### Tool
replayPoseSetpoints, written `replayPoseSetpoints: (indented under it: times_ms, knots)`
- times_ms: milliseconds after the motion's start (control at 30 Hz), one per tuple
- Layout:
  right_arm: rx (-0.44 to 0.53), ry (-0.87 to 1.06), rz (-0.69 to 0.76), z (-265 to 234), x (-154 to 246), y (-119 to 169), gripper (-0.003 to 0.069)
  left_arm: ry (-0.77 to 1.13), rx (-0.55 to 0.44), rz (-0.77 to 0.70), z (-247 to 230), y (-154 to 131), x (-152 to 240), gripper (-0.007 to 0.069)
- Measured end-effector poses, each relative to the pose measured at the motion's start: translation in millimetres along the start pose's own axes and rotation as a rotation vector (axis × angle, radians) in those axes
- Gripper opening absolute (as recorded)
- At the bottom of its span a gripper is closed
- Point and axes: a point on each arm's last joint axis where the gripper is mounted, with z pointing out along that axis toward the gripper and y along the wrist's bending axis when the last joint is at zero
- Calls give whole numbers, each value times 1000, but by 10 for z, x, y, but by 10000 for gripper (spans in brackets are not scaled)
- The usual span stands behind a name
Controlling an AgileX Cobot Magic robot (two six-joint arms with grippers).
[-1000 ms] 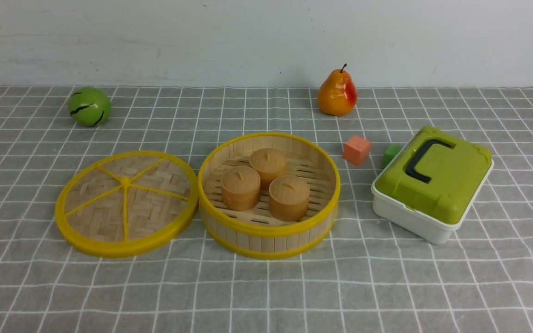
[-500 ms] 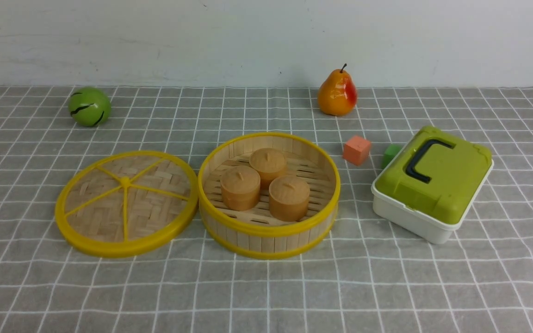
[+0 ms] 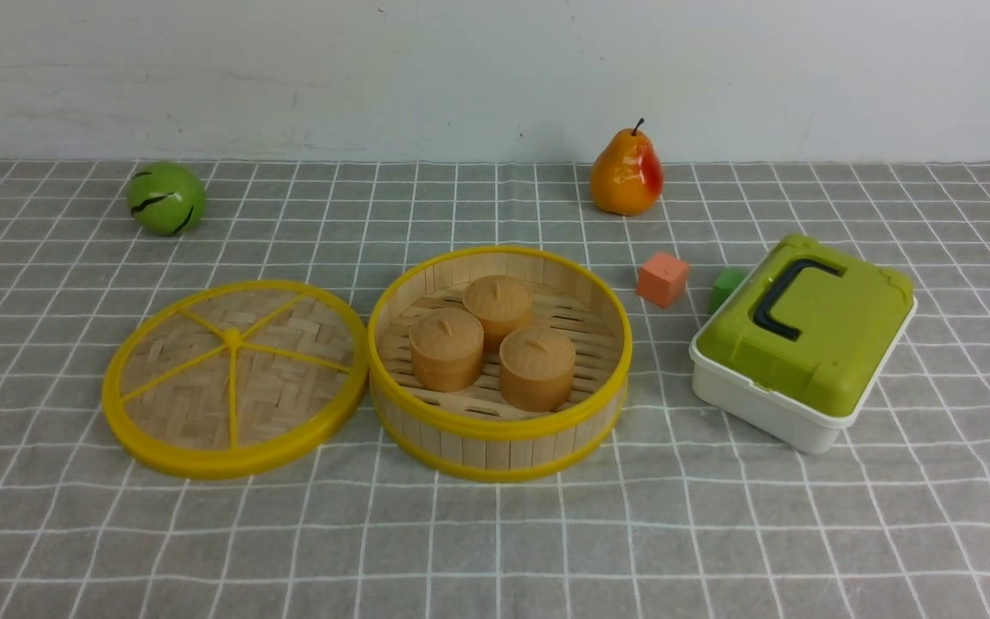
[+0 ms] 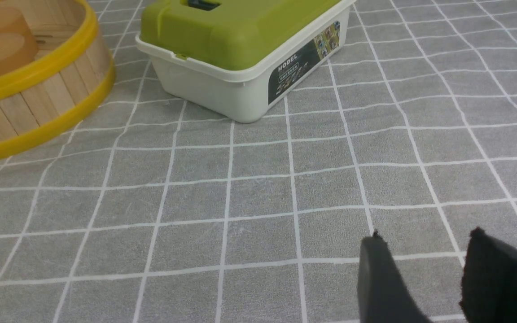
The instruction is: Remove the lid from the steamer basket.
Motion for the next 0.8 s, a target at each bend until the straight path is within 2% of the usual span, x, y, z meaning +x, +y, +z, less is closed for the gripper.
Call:
replayPoseSetpoints:
  times_ms: [800]
  knots:
    - [0,0,0,0,0,0,241,0,-1,2,0,1,0,29]
